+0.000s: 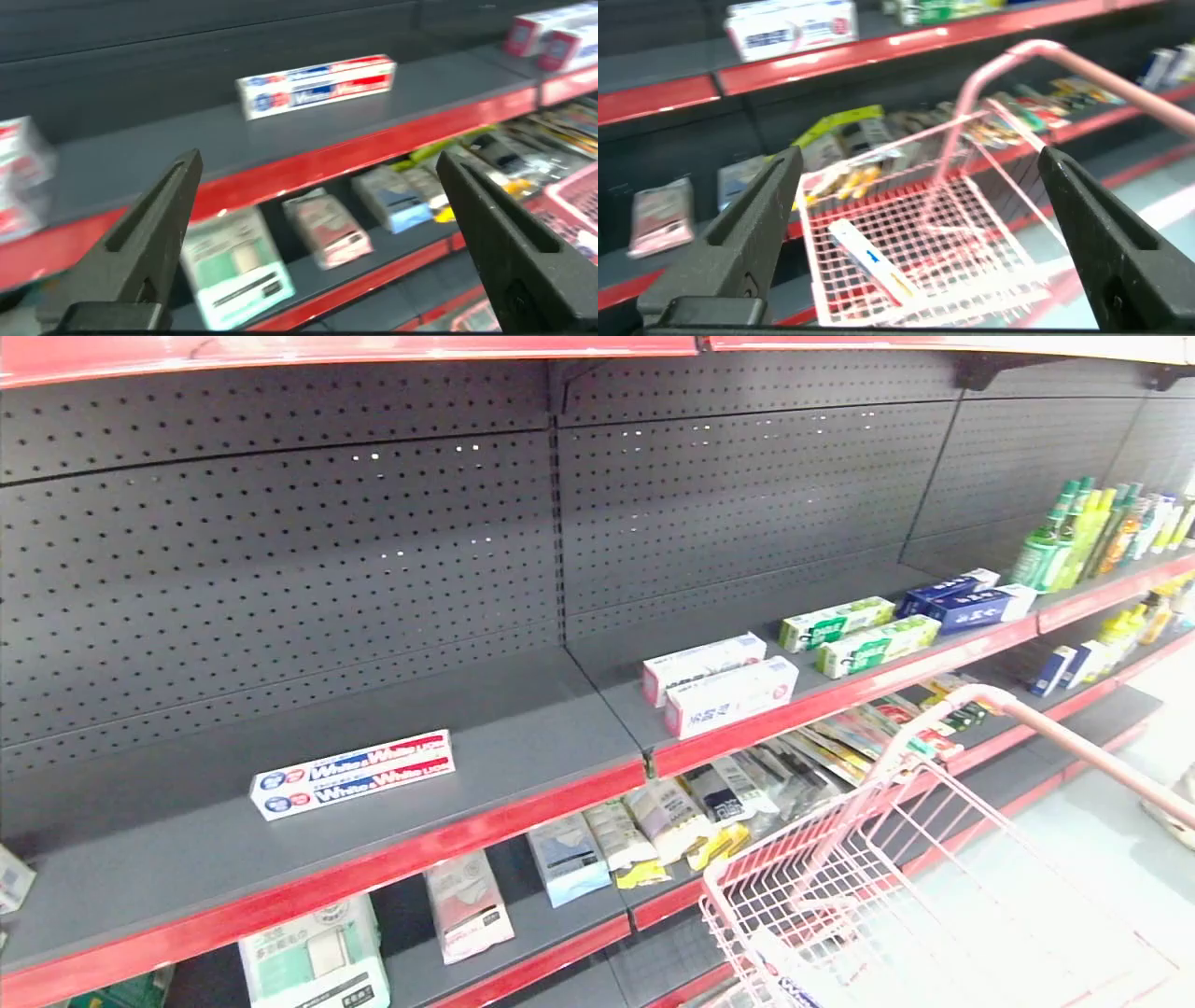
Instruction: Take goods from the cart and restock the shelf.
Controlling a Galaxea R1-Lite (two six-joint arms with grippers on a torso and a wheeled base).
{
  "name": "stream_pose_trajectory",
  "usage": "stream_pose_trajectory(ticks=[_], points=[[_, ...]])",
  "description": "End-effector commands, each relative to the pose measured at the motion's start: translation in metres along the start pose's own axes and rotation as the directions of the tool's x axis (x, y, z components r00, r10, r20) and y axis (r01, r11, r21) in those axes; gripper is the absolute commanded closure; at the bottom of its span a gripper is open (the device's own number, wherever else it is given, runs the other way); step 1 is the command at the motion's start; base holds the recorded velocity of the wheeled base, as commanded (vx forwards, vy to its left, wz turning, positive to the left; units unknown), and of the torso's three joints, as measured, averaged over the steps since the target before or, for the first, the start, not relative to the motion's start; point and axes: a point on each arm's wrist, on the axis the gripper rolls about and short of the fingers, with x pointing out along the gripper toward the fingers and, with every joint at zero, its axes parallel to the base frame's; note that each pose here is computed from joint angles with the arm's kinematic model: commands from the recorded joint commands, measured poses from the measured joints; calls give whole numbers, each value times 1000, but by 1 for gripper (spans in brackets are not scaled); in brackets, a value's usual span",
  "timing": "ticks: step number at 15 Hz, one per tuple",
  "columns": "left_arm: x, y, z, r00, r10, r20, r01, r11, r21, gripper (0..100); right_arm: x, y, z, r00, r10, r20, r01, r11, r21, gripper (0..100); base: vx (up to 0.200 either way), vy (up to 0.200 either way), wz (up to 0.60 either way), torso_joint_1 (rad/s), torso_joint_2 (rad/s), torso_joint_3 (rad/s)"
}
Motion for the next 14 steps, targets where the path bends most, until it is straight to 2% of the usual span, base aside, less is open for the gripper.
stream_pose_trajectory(ticks=[1, 5, 9, 12, 13, 14], points=[[0, 0, 0, 1000, 0, -1, 0, 1000, 0, 0, 0, 0, 0, 1000, 1, -1, -1, 1000, -1, 0, 0, 0, -600, 2, -2, 2], [0, 0, 0, 1000, 0, -1, 0, 1000, 0, 0, 0, 0, 0, 1000, 1, -1, -1, 1000, -2, 0, 0, 0, -600, 4, 2, 7], [0, 0, 0, 1000, 0, -1, 0, 1000, 0, 0, 0, 0, 0, 1000, 1, -1, -1, 1000, -1, 0, 0, 0, 0, 0, 0, 0], [0, 0, 0, 1000, 0, -1, 0, 1000, 0, 0, 3, 0, 1, 999, 14, -35, -14, 1000, -7, 0, 0, 0, 0, 0, 0, 0], [0, 0, 0, 1000, 0, -1, 0, 1000, 0, 0, 4, 0, 2, 998, -34, -47, 35, 999, 19, 0, 0, 0, 0, 0, 0, 0], [0, 0, 0, 1000, 0, -1, 0, 1000, 0, 0, 3, 1, 29, 1000, -17, 5, 17, 1000, 24, 0, 0, 0, 0, 0, 0, 0]])
